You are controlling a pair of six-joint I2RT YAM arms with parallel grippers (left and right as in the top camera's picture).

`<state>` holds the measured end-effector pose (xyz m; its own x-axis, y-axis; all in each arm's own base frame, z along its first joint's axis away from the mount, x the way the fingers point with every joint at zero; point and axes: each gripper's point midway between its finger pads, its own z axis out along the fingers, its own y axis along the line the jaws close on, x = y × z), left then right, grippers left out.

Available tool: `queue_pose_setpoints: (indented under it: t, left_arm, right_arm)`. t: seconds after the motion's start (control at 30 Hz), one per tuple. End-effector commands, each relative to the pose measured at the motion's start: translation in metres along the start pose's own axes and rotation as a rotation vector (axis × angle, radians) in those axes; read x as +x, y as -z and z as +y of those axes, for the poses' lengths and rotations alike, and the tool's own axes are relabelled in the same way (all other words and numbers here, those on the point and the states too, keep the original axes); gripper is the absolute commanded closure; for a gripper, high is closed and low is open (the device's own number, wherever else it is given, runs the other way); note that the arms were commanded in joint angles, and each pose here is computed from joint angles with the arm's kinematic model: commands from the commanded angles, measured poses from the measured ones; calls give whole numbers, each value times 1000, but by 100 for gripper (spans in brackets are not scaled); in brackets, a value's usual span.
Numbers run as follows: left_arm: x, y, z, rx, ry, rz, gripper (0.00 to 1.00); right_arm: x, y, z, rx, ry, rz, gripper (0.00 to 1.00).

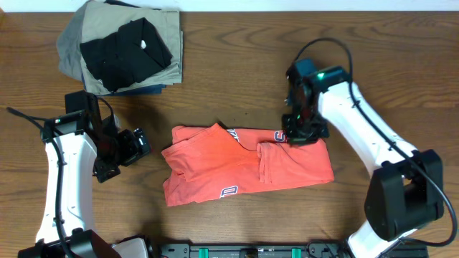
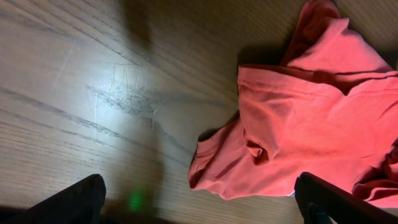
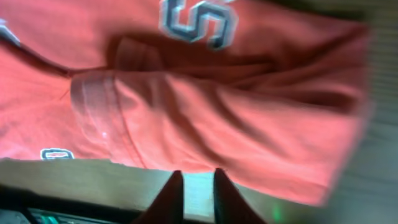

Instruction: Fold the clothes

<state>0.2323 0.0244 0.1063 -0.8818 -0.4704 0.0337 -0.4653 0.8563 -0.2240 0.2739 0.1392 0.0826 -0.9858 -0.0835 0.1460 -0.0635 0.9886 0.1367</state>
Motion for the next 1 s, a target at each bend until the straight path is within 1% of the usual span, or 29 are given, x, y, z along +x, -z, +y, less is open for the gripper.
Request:
queue_pose_setpoints:
  t: [0.0,0.07,0.17,0.23,0.3,0.37,0.43,0.5,0.63,0.67,0.73,0.8,0.87,0.97]
  left_arm:
    - [3,-3,0,-3,-6,16,2]
    - [3,-3,0,-3,-6,16,2]
    - [3,-3,0,-3,-6,16,2]
    - [3,-3,0,-3,-6,16,2]
    - [3,-3,0,-3,-6,16,2]
    - [3,-3,0,-3,-6,16,2]
    - [3,-3,0,-3,-6,16,2]
    - [3,-3,0,-3,-6,16,2]
    - [3,-3,0,-3,-6,16,2]
    - [3,-3,0,-3,-6,16,2]
    - [3,-3,0,-3,-6,16,2]
    - [3,-3,0,-3,-6,16,2]
    - [3,-3,0,-3,-6,16,2]
    - [3,-3,0,-3,-6,16,2]
  right_arm:
    - [16,-20,23,-114,70,50,91]
    - [19,-36,37,-201,103,52,90]
    - [18,-55,51,-313,126,28,84]
    - [12,-64,54,-341,109,2,81]
    - [2,-73,54,-344,74,-22,80]
    - [-5,-78,55,-348,62,-35,81]
    - [-14,-83,55,-345,60,-59,87]
    - [-22,-82,51,-322,46,-85,89]
    - [-31,-60,50,-304,39,-94,90]
    - [-32,-51,50,-301,51,-89,88]
    - [-29,-30,50,-286,83,-69,79]
    - [-25,-12,43,-233,82,-44,75]
    - [-19,7,31,-149,71,-19,74]
    - [-7,17,21,-58,97,19,67]
